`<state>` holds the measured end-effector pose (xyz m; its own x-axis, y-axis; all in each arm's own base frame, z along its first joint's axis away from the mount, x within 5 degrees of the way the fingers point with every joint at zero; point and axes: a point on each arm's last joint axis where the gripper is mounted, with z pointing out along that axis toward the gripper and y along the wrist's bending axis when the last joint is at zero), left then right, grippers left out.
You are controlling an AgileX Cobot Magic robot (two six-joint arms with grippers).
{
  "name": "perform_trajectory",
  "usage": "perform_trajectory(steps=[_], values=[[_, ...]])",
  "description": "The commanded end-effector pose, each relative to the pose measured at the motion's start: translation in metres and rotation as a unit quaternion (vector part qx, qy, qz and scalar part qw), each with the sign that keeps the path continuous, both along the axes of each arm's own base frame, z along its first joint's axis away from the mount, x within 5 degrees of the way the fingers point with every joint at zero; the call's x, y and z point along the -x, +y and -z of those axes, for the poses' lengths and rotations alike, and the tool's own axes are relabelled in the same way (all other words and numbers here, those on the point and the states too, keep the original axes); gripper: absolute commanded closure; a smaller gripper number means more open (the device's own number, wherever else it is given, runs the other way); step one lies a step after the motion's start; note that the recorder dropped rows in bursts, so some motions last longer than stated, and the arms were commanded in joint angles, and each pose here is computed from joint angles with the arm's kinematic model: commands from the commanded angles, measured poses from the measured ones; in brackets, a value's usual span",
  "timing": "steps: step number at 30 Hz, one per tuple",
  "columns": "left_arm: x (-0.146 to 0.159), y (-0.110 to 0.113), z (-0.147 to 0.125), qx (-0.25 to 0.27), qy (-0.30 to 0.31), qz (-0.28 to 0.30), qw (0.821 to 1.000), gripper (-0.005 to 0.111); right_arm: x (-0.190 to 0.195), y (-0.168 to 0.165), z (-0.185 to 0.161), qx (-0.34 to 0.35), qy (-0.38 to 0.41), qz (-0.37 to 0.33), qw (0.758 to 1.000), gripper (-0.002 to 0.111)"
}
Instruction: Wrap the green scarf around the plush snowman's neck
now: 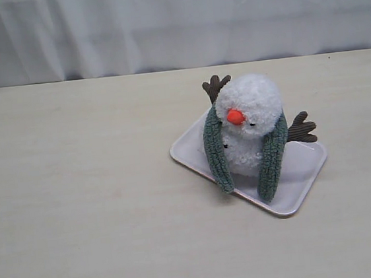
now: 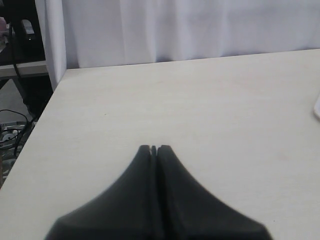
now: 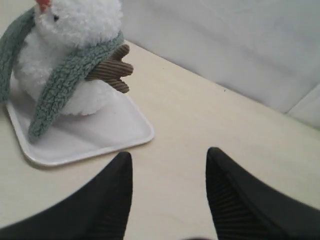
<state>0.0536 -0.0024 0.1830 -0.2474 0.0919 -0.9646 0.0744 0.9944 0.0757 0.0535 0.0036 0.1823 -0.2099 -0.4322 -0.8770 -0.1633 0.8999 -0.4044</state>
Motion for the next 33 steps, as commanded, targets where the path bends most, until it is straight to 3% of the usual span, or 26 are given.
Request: perform_trajectory(steps=[1, 4, 21, 27, 33], values=[[-0.0001, -0.0005, -0.0003, 0.000, -0.006, 0.004, 1.000, 0.107, -0.0001, -0.0018, -0.0004, -0.138, 0.001, 0.047, 0.989, 0.064], [-0.0001, -0.0005, -0.0003, 0.000, -0.006, 0.004, 1.000, 0.107, -0.0001, -0.0018, -0.0004, -0.169, 0.003, 0.055, 0.984, 0.064], [-0.0001, -0.0005, -0.0003, 0.000, -0.006, 0.004, 1.000, 0.107, -0.0001, -0.0018, -0.0004, -0.169, 0.003, 0.055, 0.984, 0.064], [-0.0001, -0.0005, -0.0003, 0.000, -0.006, 0.004, 1.000, 0.107, -0.0001, -0.0018, -0.0004, -0.215, 0.005, 0.067, 0.974, 0.064], [-0.0001, -0.0005, -0.0003, 0.000, -0.006, 0.004, 1.000, 0.107, -0.0001, -0.0018, -0.0004, -0.215, 0.005, 0.067, 0.974, 0.064]])
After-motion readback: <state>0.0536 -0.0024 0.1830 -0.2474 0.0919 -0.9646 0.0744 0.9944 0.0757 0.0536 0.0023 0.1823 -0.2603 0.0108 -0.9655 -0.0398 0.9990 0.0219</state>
